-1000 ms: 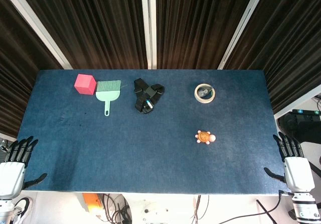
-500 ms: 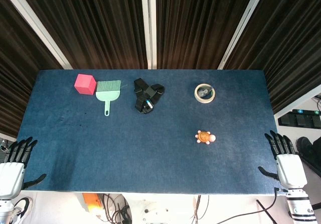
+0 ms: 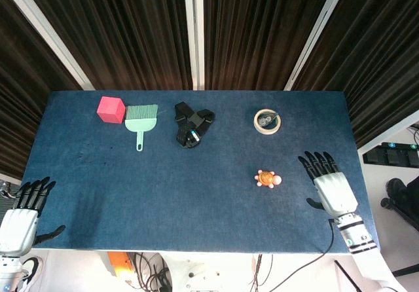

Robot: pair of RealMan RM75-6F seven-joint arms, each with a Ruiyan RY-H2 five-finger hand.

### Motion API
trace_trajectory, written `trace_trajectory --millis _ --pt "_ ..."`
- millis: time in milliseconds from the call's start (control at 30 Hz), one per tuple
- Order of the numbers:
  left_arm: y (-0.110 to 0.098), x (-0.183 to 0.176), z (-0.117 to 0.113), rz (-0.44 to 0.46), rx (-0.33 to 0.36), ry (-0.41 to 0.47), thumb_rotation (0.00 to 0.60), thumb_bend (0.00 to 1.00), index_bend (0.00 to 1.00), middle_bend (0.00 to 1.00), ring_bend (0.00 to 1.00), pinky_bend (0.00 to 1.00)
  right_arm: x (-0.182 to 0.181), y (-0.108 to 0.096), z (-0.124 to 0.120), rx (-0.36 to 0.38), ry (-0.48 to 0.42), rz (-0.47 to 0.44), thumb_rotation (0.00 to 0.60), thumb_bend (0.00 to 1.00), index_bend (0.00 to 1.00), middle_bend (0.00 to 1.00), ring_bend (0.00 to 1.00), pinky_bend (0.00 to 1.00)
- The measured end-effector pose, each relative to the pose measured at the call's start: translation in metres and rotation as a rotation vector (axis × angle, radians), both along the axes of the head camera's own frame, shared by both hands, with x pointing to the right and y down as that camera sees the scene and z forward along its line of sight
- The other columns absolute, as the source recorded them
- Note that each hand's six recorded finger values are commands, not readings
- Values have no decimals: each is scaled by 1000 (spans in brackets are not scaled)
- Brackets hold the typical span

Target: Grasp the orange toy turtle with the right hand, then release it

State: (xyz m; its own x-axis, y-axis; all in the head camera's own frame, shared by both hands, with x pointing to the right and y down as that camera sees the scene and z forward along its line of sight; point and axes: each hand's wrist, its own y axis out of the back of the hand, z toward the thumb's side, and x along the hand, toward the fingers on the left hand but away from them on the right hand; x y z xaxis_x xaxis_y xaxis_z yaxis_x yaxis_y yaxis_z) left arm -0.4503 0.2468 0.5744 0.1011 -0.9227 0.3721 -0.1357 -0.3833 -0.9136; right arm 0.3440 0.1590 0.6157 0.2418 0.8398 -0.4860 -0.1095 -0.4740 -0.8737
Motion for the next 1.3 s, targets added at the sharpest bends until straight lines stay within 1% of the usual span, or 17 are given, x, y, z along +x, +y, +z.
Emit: trace_trajectory --millis 167,367,567,833,967,1100,1233,1300 --pt "-1 -3 -1 -5 3 0 600 0 57 9 0 0 -33 -16 24 -55 29 -33 600 29 0 67 0 0" --pt "0 -7 1 -11 -2 1 600 0 57 9 0 0 -68 -24 53 -108 25 -46 600 55 0 119 0 0" --pt "1 -10 2 -19 -5 4 600 0 57 9 0 0 -82 -26 72 -129 40 -50 600 114 9 152 0 0" --pt "2 -13 4 -25 -11 4 600 0 57 9 0 0 -84 -26 88 -142 45 -31 600 137 114 214 0 0" --pt "3 -12 5 -22 -20 7 600 0 57 9 0 0 -83 -23 94 -145 27 -11 600 170 214 274 0 0" --pt "4 -12 8 -21 -31 9 600 0 57 9 0 0 -79 -21 98 -130 7 13 600 232 330 341 0 0" --pt "4 -10 11 -20 -38 13 600 0 57 9 0 0 -76 -17 104 -126 7 13 600 241 381 356 0 0" --pt "4 -10 10 -20 -37 13 600 0 57 9 0 0 -76 -15 107 -128 9 7 600 246 425 384 8 0"
